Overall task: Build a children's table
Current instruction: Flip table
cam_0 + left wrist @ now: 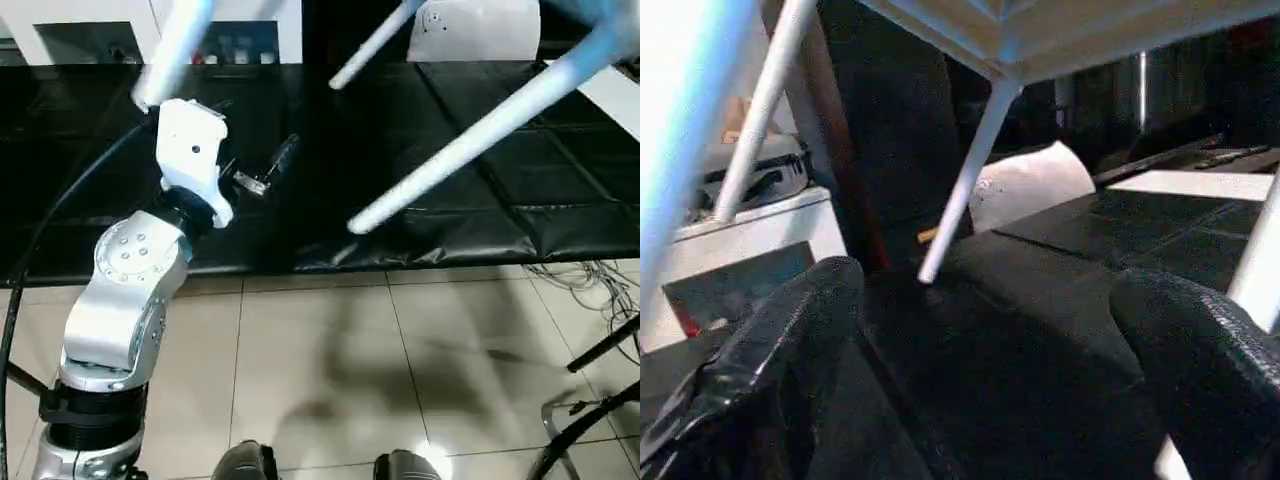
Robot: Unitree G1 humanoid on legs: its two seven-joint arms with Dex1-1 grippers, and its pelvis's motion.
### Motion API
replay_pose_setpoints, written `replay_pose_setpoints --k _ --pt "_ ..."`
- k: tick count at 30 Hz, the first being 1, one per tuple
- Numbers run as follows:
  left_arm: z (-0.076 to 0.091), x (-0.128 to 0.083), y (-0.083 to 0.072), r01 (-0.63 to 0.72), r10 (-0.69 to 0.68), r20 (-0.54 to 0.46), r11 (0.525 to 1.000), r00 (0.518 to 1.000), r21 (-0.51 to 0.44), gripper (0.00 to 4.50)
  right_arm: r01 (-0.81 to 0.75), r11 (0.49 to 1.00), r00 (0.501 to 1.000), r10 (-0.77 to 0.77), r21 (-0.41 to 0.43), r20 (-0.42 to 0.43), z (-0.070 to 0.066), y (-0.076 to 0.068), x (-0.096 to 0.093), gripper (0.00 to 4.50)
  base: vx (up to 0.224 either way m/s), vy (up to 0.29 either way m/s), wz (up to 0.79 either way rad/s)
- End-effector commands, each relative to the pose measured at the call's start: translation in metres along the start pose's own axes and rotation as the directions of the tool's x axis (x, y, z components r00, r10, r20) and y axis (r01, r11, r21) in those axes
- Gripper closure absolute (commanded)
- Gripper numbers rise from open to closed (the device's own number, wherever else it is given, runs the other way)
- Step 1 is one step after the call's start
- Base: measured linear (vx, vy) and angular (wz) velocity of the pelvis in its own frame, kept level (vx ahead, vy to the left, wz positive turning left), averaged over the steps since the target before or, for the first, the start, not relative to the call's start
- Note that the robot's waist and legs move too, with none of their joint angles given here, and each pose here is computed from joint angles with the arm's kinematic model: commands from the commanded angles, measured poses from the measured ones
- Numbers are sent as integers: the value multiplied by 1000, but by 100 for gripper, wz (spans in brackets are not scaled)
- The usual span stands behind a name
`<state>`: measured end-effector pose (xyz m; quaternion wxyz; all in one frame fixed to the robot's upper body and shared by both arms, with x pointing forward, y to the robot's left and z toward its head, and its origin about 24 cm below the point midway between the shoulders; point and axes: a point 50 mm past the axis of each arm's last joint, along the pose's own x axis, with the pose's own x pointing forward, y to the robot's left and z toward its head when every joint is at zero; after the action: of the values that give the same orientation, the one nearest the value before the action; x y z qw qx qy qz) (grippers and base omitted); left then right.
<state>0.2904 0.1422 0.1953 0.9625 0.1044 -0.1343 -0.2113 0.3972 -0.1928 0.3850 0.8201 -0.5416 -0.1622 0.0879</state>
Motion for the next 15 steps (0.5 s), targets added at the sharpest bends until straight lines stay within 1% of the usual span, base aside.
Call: replay_pose_setpoints --k 1,2,3,5,6,9,11,12,14,15 --pt "2 -2 -4 8 -8 13 1000 1000 1 0 -161 976 982 143 -146 -124 -17 16 -1 259 0 0 0" --pt "2 -2 -4 6 -6 11 1000 1000 1 0 -169 973 981 151 -155 -124 -16 16 -1 259 0 0 0" --pt "1 -1 -5 5 -5 4 1000 1000 2 0 -193 964 977 171 -182 -128 -14 16 -1 259 0 0 0" --pt "0 -1 -5 6 -6 2 1000 1000 3 0 -203 960 975 180 -192 -131 -13 17 -1 259 0 0 0" --pt "0 -1 -5 6 -6 0 1000 1000 3 0 -218 951 971 190 -220 -142 -12 17 0 259 0 0 0" --pt "-1 -1 -5 6 -6 -2 1000 1000 2 0 -231 939 968 196 -255 -154 -11 17 1 259 0 0 0" --pt "-2 0 -5 3 -3 -10 1000 1000 2 0 -241 921 965 196 -305 -172 -7 17 3 259 0 0 0" --pt "-2 0 -5 3 -3 -10 1000 1000 2 0 -241 921 965 196 -305 -172 -7 17 3 259 0 0 0" --pt "-3 0 -5 -10 10 -20 1000 1000 9 0 -243 906 964 188 -346 -186 -4 20 6 259 0 0 0" --pt "-4 0 -4 -13 14 -21 1000 1000 9 0 -242 905 965 186 -351 -186 -4 20 6 259 0 0 0"
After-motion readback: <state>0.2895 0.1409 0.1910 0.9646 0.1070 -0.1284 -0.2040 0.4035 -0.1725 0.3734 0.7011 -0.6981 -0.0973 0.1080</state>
